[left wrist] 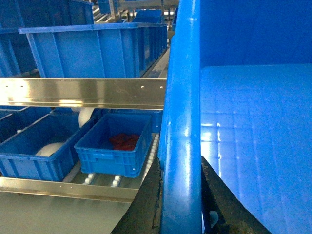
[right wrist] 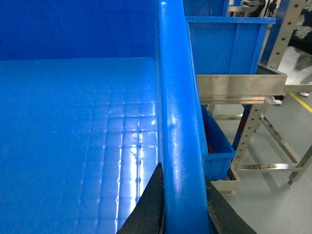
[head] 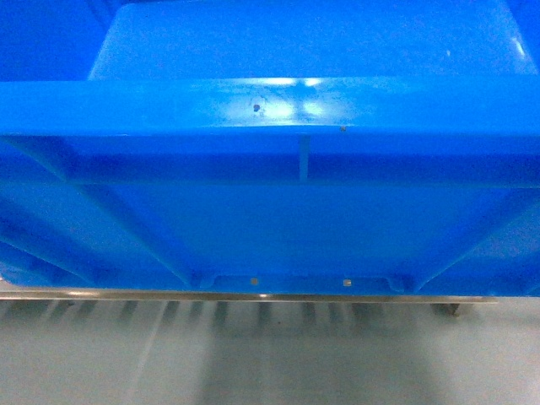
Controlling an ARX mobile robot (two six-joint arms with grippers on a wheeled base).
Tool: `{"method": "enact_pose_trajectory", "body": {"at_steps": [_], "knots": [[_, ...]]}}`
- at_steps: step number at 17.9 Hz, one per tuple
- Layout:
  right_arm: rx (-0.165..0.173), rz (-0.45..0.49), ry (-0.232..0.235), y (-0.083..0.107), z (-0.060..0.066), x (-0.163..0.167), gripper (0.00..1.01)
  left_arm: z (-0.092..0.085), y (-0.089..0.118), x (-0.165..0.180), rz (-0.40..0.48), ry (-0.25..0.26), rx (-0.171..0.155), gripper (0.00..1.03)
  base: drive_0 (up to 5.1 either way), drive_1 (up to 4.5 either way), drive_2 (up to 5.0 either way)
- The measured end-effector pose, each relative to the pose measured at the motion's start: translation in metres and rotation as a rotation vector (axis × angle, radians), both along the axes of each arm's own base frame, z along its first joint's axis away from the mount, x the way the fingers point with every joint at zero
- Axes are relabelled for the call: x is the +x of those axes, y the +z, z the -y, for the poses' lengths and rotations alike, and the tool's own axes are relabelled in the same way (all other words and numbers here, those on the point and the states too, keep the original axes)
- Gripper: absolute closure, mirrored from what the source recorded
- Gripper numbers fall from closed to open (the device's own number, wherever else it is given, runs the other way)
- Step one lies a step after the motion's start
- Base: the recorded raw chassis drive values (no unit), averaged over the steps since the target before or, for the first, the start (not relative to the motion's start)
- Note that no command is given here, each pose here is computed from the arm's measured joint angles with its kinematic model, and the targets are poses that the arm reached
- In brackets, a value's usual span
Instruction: Place box next to blue box on left shelf
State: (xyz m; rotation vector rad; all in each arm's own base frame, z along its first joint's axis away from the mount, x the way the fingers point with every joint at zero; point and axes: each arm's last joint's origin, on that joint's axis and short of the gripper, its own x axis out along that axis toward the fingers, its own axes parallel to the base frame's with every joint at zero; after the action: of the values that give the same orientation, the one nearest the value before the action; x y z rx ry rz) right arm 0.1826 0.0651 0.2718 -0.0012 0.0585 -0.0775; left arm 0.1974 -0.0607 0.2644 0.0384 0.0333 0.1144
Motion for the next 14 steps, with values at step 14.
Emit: {"method": "enact_pose_trajectory", "body": {"at_steps": [14], "knots": [[0.0,-0.004,0.004,-0.0008,-0.0013,0.0005,0.93,-0.0006,0.0001,-0.0004,-0.003,0.002,0.004,0.9,-0.3,0.18,0.2]]}}
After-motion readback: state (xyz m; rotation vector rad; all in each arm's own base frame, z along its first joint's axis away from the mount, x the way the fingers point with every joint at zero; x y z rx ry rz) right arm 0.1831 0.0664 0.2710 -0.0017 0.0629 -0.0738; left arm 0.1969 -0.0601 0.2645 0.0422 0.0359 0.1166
